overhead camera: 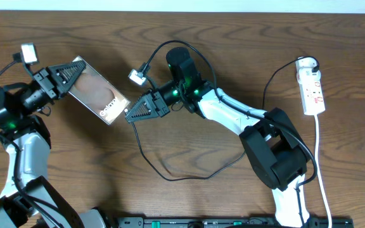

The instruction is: Plug charger to phone and switch on socket

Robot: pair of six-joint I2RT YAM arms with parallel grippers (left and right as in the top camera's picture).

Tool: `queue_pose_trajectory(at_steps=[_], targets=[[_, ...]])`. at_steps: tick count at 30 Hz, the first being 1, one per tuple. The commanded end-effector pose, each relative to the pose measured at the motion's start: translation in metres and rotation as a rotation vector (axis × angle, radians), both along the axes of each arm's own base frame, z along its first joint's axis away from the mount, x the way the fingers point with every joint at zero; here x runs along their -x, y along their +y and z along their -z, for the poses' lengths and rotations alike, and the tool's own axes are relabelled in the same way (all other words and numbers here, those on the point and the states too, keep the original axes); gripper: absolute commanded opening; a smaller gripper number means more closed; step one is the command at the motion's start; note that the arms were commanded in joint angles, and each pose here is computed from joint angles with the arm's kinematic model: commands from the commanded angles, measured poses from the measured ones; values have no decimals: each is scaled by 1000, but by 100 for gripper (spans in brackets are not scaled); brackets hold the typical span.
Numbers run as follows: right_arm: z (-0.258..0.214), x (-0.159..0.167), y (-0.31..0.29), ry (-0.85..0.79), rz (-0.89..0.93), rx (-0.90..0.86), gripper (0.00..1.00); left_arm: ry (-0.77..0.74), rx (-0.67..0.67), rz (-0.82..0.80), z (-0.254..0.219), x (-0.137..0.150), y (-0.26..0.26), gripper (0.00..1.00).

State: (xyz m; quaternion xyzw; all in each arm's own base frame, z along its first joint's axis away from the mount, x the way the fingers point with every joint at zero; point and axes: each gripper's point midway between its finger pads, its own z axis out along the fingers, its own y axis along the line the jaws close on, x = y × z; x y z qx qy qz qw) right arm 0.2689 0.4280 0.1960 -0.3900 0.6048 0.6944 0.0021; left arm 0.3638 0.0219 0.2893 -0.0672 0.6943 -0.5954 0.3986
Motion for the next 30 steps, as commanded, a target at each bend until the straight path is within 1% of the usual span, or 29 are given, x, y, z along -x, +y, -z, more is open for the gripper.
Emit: queue_pose_trajectory(at_steps=[1, 9, 15, 18, 21, 26, 30], targets=[[-6, -2, 3, -12, 16, -1, 1, 41, 35, -18, 0, 0, 8, 7], [-4, 0, 6, -6, 18, 8, 1, 70, 65, -49, -1, -1, 15, 7], [12, -10, 10, 39, 102, 96, 1, 90, 88, -78, -1, -2, 23, 7], [36, -24, 11, 86, 220, 222, 1, 107, 100, -72, -1, 0, 24, 7], [74, -41, 3, 118, 374, 411, 1, 111, 96, -51, 0, 2, 21, 7], [130, -56, -32, 131, 555, 716, 1, 120, 80, 15, 2, 11, 14, 7], [160, -68, -70, 124, 683, 926, 1, 121, 75, 35, 3, 13, 10, 7]])
